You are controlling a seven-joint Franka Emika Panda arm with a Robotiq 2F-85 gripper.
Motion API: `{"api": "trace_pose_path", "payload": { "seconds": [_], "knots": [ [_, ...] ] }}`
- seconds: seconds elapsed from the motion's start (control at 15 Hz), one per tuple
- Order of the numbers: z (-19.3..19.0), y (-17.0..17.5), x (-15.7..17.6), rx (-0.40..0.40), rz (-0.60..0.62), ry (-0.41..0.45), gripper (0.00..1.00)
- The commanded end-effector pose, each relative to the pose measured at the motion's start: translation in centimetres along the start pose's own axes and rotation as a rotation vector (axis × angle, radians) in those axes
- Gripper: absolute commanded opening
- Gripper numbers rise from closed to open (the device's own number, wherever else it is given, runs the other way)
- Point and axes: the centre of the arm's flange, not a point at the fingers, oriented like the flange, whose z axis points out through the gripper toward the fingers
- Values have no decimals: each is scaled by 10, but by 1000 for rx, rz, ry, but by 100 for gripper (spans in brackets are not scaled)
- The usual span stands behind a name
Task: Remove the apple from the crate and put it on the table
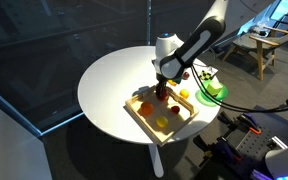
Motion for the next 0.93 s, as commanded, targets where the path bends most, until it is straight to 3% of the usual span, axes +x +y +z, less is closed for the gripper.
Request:
{"api": "trace_pose_path", "payload": {
  "seconds": [0.0, 0.87],
  "knots": [
    [-4, -1, 4, 10, -14, -7, 59],
    [-55, 16, -26, 9, 69, -7, 59]
  ]
}}
